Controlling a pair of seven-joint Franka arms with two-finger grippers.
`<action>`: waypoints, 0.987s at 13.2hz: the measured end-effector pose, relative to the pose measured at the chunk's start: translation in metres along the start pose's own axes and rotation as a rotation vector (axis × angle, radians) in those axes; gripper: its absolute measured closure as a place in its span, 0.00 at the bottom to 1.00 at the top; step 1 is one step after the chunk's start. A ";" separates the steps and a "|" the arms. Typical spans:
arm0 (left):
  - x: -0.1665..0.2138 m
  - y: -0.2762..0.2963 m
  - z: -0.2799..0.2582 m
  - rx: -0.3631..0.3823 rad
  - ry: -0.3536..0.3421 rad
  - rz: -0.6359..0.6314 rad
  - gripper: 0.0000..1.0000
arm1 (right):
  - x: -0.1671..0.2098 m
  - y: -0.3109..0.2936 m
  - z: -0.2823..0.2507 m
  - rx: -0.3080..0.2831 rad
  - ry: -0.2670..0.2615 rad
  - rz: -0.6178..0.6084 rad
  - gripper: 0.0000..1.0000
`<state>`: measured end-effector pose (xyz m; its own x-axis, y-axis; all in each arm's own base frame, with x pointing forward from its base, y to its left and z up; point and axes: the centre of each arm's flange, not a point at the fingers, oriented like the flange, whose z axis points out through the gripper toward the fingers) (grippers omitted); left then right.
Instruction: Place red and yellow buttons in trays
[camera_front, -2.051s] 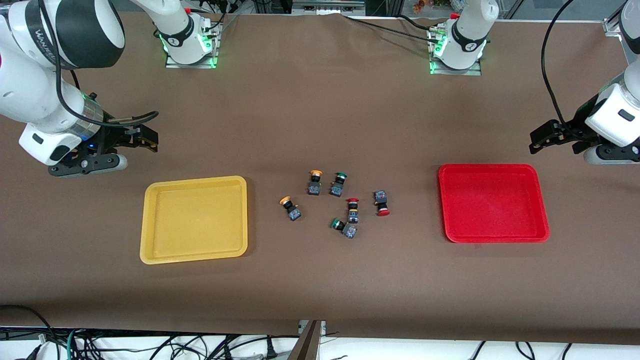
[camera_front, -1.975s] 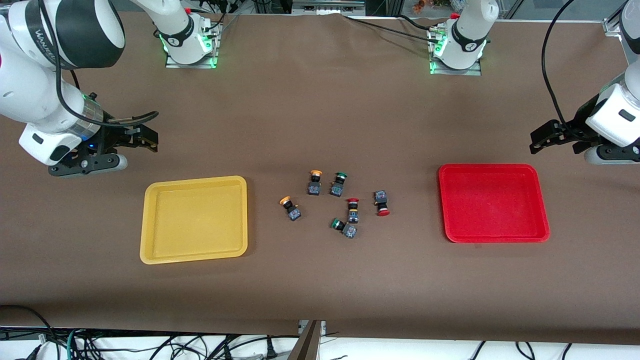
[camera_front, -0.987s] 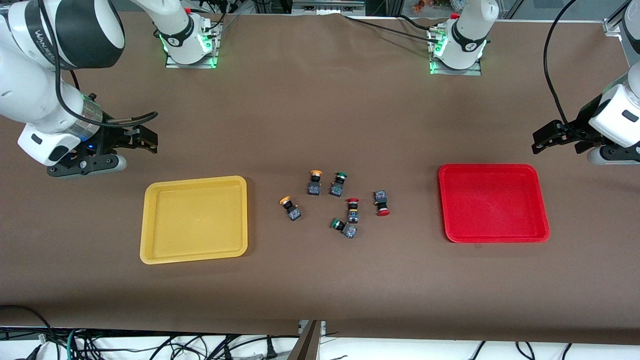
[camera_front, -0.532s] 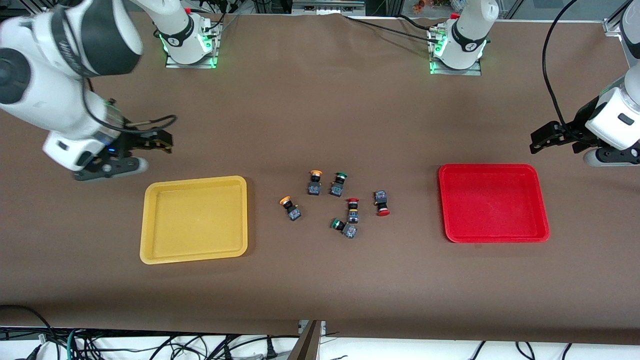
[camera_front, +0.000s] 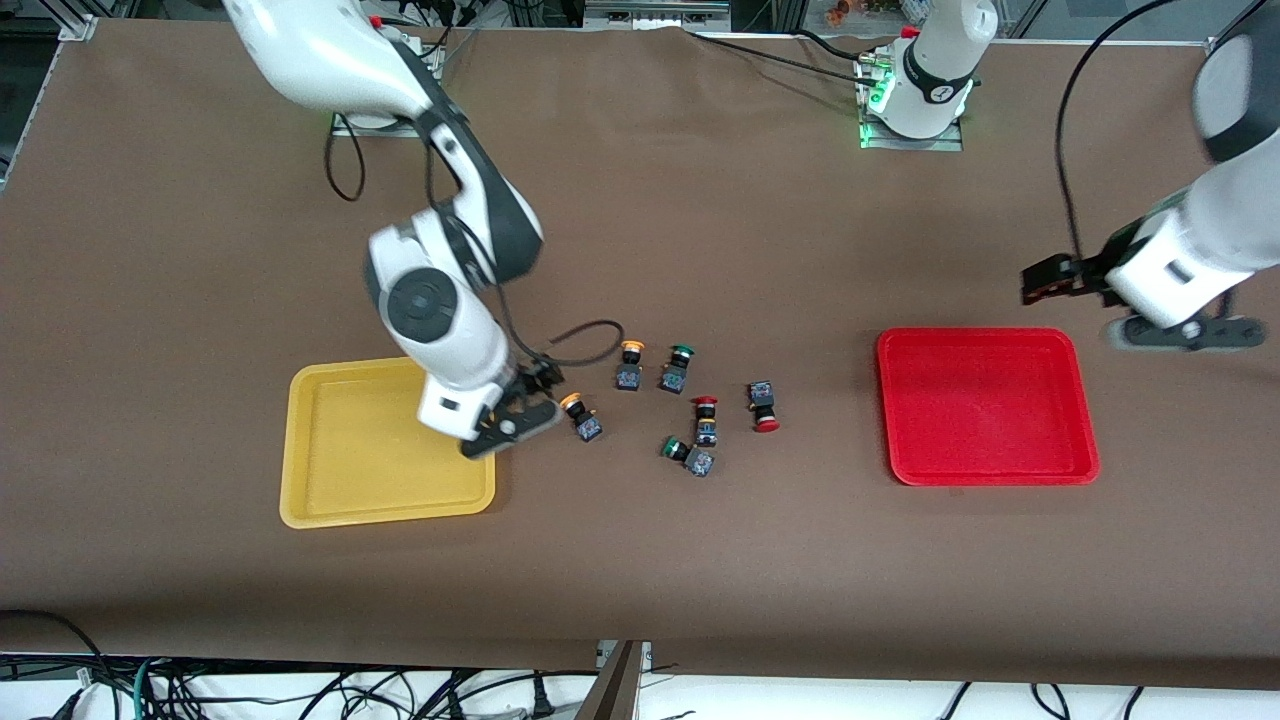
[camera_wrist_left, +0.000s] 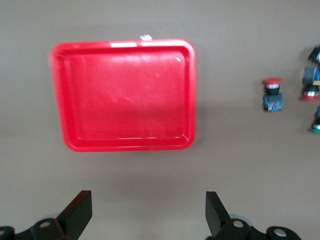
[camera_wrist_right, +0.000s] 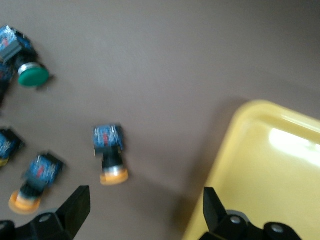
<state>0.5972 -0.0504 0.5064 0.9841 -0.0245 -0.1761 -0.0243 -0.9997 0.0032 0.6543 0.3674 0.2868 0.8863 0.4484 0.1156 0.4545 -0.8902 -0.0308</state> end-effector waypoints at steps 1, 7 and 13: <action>0.014 0.020 0.024 0.004 -0.017 0.027 0.00 | 0.004 -0.009 0.027 0.000 0.031 -0.012 0.00; 0.074 0.127 0.162 0.016 -0.002 -0.047 0.00 | 0.003 -0.036 0.081 0.094 0.057 0.043 0.00; 0.066 0.244 0.268 -0.007 0.086 -0.060 0.00 | -0.010 -0.050 0.110 0.098 0.072 0.050 0.00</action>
<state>0.6092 -0.2959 0.2319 0.9952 0.0354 -0.0907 0.0357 -0.9994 0.0018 0.6327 0.4163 0.1783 0.9009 0.3937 0.1827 0.4196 -0.8977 -0.1346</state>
